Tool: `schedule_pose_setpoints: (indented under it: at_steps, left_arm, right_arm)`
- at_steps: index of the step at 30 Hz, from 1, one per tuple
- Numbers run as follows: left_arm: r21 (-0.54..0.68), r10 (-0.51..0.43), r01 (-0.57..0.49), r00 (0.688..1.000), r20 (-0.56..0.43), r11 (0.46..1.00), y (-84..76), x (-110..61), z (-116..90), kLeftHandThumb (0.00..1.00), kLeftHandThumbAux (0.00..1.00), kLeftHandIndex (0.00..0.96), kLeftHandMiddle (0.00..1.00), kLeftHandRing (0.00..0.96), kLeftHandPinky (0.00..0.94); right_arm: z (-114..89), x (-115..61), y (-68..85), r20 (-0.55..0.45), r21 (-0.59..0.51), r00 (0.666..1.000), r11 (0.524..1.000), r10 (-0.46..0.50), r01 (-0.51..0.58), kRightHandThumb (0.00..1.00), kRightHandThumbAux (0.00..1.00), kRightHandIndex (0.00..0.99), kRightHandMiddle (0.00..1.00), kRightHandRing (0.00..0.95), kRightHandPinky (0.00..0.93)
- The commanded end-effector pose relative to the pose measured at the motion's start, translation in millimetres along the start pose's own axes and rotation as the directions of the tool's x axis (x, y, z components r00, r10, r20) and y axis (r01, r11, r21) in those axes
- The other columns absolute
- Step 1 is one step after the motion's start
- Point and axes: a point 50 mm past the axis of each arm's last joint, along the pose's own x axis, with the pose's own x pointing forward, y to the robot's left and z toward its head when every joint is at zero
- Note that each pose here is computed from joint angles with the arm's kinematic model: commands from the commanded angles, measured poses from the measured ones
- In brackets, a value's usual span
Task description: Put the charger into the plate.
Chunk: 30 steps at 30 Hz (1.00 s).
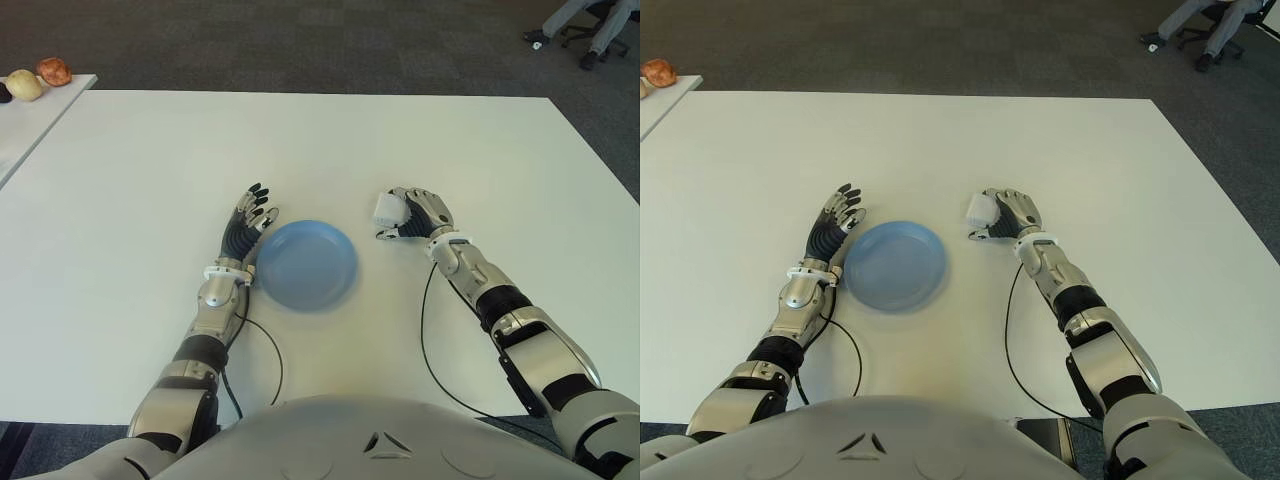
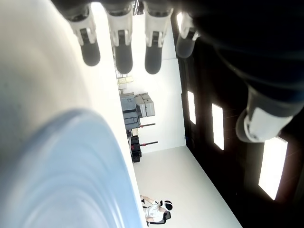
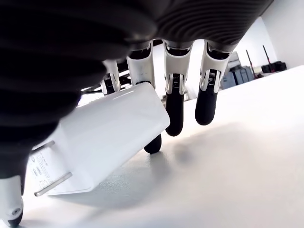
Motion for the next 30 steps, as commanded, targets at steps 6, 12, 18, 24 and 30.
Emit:
schedule_pose_setpoints:
  at_steps: [6,12,18,24,30]
  left_arm:
    - [-0.014,-0.016,0.014,0.986,-0.169,1.000,-5.2,-32.7,-33,0.000,0.510,0.059,0.148,0.144,0.140]
    - [-0.017,-0.022,0.019,0.985,-0.172,1.000,-5.4,-32.5,-34,0.000,0.498,0.059,0.143,0.134,0.122]
    - [-0.022,-0.030,0.026,0.984,-0.177,0.999,-4.8,-32.6,-34,0.000,0.486,0.053,0.131,0.115,0.095]
    - [-0.028,-0.036,0.032,0.984,-0.172,0.999,-4.2,-32.6,-34,0.000,0.487,0.049,0.135,0.114,0.100]
    - [-0.020,-0.028,0.025,0.986,-0.163,0.999,-4.0,-32.1,-33,0.000,0.496,0.053,0.138,0.128,0.130]
  right_arm:
    - [-1,-5.5,8.8,-0.006,0.040,0.999,0.998,0.045,-0.045,0.797,0.684,0.426,0.635,0.736,0.708]
    - [0,-4.8,6.6,0.001,0.041,0.999,0.998,0.040,-0.040,0.846,0.672,0.409,0.538,0.728,0.704]
    - [3,-2.1,-9.2,0.037,0.035,0.999,0.999,-0.019,0.018,0.851,0.671,0.406,0.531,0.731,0.725]
    - [20,-2.9,-48.8,0.127,0.056,0.978,0.986,-0.166,0.160,0.852,0.671,0.406,0.539,0.754,0.761]
    - [43,-11.5,-80.6,0.204,0.072,0.924,0.947,-0.322,0.314,0.855,0.671,0.408,0.545,0.798,0.808]
